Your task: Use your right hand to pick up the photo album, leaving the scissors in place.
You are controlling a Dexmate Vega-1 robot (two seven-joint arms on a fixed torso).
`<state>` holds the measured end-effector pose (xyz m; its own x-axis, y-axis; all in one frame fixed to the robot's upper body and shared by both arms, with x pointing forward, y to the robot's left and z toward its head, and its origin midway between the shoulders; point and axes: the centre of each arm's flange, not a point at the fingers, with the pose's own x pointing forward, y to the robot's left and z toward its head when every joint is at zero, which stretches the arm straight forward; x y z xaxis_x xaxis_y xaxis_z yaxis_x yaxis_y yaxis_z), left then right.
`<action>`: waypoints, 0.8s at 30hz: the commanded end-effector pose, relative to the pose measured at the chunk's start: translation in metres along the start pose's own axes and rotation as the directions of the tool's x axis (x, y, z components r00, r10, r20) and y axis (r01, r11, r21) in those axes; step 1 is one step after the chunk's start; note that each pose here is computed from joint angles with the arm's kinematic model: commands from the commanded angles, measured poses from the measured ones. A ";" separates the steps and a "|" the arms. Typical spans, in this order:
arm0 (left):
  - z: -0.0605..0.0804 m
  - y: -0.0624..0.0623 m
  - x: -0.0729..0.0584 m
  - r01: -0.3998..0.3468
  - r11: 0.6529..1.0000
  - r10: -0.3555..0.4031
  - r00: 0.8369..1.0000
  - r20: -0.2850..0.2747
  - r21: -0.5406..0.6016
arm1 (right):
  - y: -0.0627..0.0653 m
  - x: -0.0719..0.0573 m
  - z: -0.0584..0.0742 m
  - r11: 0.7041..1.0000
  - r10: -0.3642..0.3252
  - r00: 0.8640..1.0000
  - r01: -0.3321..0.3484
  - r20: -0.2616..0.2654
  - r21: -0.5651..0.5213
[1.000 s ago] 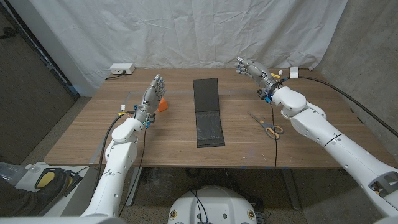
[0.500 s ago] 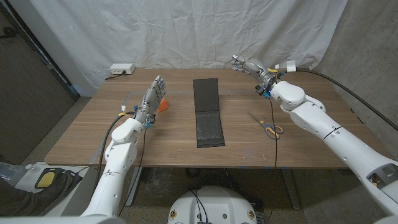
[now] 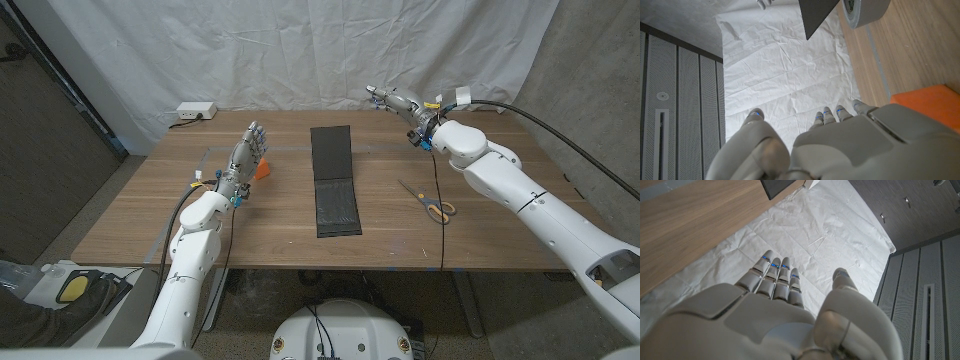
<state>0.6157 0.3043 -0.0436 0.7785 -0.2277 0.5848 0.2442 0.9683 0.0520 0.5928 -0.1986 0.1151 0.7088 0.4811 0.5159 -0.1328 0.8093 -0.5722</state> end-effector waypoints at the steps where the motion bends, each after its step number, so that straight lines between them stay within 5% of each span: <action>1: -0.001 -0.003 -0.003 0.002 1.000 -0.002 1.000 -0.003 0.006 | 0.004 0.011 0.012 0.997 0.036 0.999 -0.037 -0.017 -0.067; 24: -0.002 -0.001 -0.012 -0.015 1.000 0.015 1.000 -0.003 0.004 | 0.014 0.040 0.025 0.978 0.120 0.990 -0.131 -0.076 -0.164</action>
<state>0.6101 0.3043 -0.0524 0.7840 -0.2240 0.5790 0.2390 0.9697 0.0515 0.5984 -0.1707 0.1325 0.7272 0.5310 0.4350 -0.1149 0.7189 -0.6855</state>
